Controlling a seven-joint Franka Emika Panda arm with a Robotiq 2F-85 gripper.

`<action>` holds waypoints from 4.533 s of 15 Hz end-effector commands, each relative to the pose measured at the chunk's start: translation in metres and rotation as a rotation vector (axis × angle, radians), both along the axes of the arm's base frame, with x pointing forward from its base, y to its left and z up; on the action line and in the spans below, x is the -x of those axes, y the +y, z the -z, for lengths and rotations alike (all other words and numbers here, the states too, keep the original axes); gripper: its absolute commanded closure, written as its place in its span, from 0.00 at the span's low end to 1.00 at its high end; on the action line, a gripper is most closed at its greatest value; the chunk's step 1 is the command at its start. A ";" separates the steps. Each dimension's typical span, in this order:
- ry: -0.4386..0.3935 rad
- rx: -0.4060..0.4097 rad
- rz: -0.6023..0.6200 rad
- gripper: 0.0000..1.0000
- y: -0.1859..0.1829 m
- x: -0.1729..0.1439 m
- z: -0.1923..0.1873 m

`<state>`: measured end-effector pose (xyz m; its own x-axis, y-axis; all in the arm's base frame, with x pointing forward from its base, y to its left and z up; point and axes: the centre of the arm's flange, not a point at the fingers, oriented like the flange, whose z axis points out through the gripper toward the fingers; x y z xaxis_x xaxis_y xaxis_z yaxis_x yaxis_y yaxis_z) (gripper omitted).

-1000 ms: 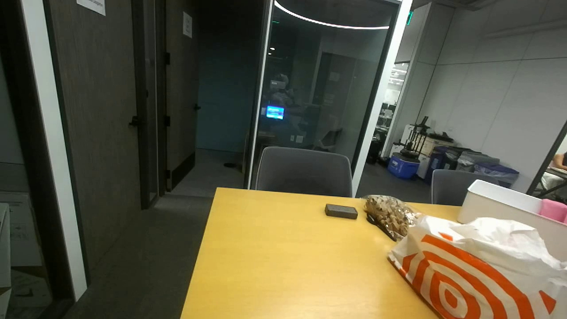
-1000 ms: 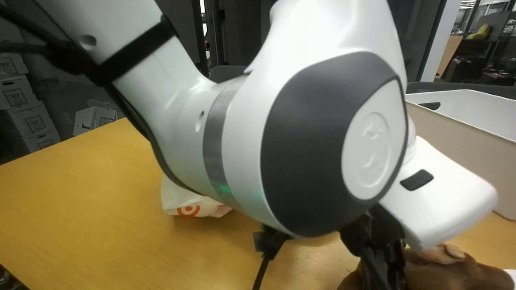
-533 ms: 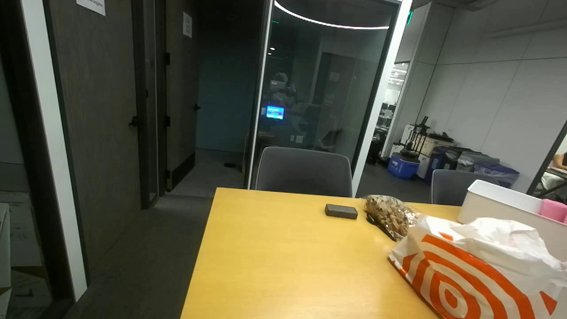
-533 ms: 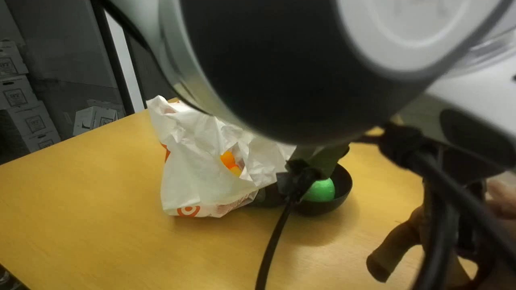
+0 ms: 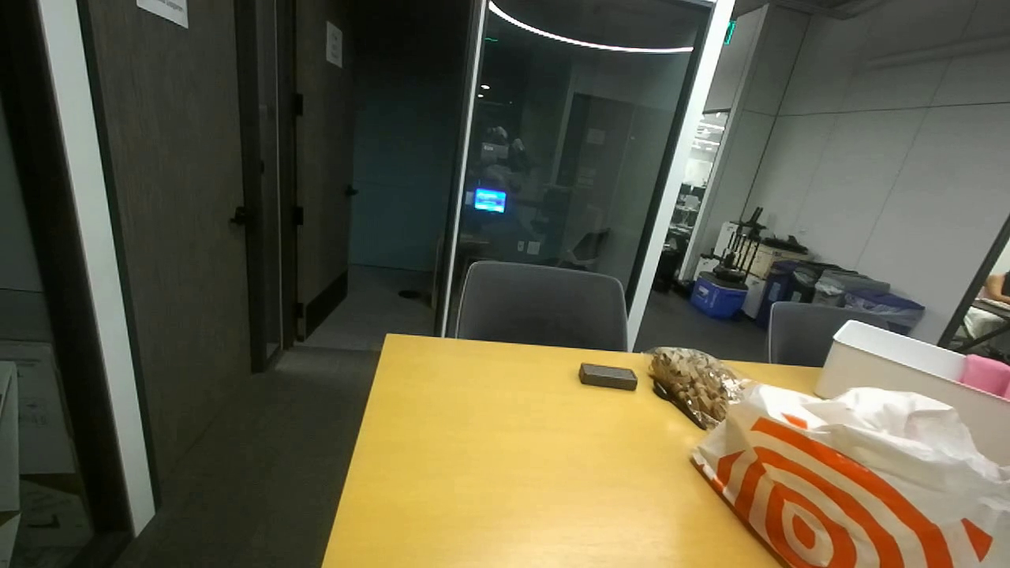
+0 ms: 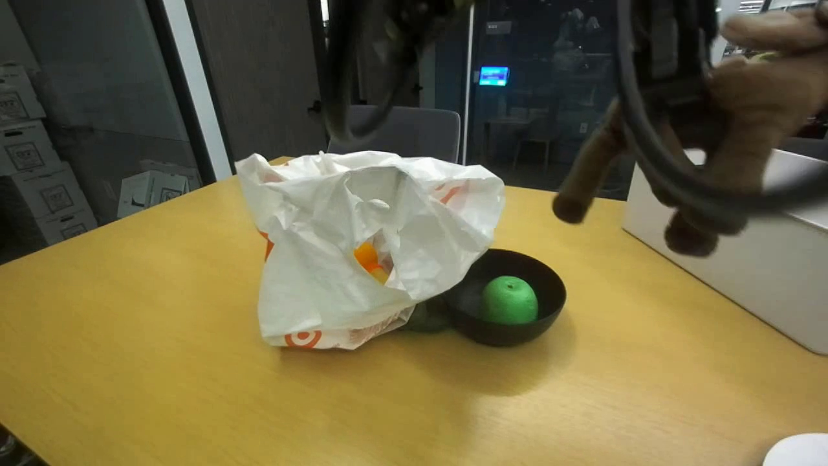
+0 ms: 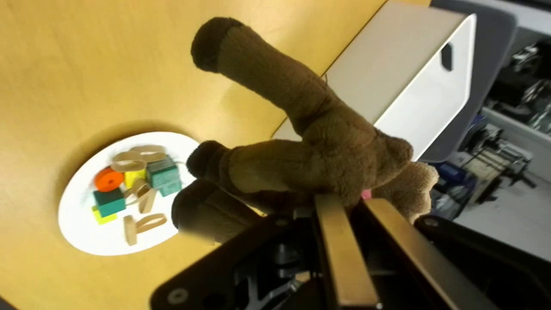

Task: Put the moose toy in the plastic

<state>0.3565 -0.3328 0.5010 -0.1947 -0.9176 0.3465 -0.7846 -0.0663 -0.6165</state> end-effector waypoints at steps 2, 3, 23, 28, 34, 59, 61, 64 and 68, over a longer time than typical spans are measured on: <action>-0.052 -0.047 -0.248 0.95 0.065 -0.014 -0.037; -0.047 -0.063 -0.305 0.95 0.080 -0.020 -0.037; 0.503 -0.169 -0.950 0.94 0.153 0.027 0.056; 0.694 -0.047 -1.039 0.93 0.193 0.008 0.069; 0.718 0.101 -1.063 0.94 0.225 -0.027 0.077; 0.573 0.092 -1.023 0.20 0.244 -0.060 0.094; 0.584 0.098 -1.015 0.05 0.233 -0.049 0.061; 0.507 0.055 -0.995 0.00 0.210 -0.031 0.017; 0.348 -0.046 -0.865 0.00 0.158 -0.009 -0.023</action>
<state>0.3803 -0.1386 0.4931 0.7527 -0.6221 0.2157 -0.5653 -0.7785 -0.2726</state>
